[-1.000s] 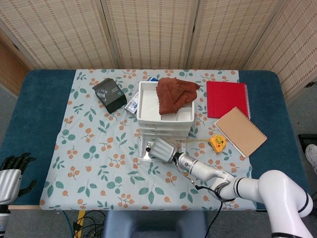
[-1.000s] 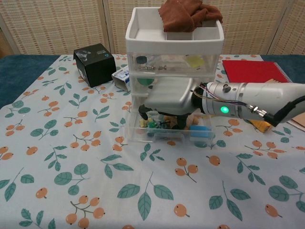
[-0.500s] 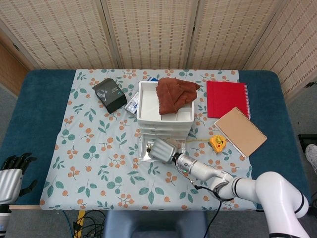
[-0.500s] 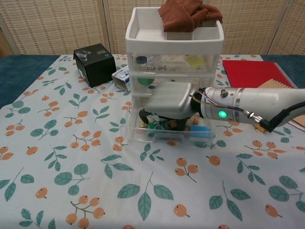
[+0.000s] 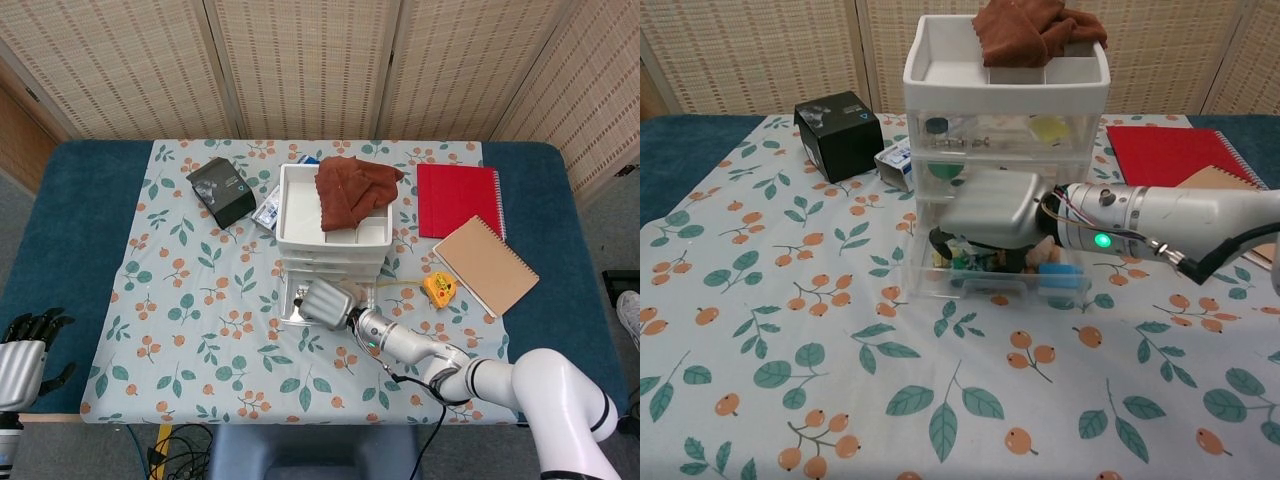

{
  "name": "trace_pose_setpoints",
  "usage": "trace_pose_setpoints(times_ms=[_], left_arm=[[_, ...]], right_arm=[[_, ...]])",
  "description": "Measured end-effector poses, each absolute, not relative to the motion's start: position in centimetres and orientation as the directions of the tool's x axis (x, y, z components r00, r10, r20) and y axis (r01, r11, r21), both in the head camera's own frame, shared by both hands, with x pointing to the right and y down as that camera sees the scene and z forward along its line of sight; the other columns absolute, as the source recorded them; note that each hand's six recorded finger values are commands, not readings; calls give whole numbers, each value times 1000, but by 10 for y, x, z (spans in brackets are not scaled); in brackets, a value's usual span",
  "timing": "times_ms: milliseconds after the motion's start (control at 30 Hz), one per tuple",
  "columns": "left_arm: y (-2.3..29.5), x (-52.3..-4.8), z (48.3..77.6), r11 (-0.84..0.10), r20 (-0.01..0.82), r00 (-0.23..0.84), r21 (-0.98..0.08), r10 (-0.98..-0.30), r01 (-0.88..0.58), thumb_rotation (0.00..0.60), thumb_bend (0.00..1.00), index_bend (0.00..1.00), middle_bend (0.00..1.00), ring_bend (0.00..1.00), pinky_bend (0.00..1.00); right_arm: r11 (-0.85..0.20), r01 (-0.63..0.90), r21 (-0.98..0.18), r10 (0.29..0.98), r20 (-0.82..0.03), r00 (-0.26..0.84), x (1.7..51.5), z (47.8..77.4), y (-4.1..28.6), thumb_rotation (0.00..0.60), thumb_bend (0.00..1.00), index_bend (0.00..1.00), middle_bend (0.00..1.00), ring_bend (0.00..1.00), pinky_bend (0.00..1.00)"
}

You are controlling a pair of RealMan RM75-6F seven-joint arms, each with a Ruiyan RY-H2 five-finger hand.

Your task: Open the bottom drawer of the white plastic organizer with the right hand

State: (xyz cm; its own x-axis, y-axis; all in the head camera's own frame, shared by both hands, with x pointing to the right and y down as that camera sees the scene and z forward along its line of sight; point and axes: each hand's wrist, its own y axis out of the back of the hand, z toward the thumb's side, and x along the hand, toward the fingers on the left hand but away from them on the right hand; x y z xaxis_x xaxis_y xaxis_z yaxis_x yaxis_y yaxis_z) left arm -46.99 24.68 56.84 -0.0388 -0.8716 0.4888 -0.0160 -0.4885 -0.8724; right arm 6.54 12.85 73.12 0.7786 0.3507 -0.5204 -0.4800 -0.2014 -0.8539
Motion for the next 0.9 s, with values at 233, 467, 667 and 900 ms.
trace_pose_setpoints(times_ms=[233,467,667,900], left_arm=[[245,-469,568,-487,488,-34,-873,-872,-15,600,233,258,192,206,137],[243,-466,568,-484,484,-21,-875,-875,-16,600,233,258,192,206,137],[240,-463,568,-481,481,-7,-877,-877,-19,600,234,258,192,206,136],[238,-455,571,-483,483,18,-875,-875,-22,600,234,258,192,206,137]], right_arm=[[-196,-443,-875,370,-484,793,67,719,125,600,326,538,859,970,1000],[-187,-398,-898,394,-439,808,71,703,122,600,346,540,859,970,1000],[-184,-331,-925,426,-379,822,85,672,119,600,346,545,860,970,1000],[-214,-257,-943,461,-329,824,125,635,134,600,350,548,860,970,1000]])
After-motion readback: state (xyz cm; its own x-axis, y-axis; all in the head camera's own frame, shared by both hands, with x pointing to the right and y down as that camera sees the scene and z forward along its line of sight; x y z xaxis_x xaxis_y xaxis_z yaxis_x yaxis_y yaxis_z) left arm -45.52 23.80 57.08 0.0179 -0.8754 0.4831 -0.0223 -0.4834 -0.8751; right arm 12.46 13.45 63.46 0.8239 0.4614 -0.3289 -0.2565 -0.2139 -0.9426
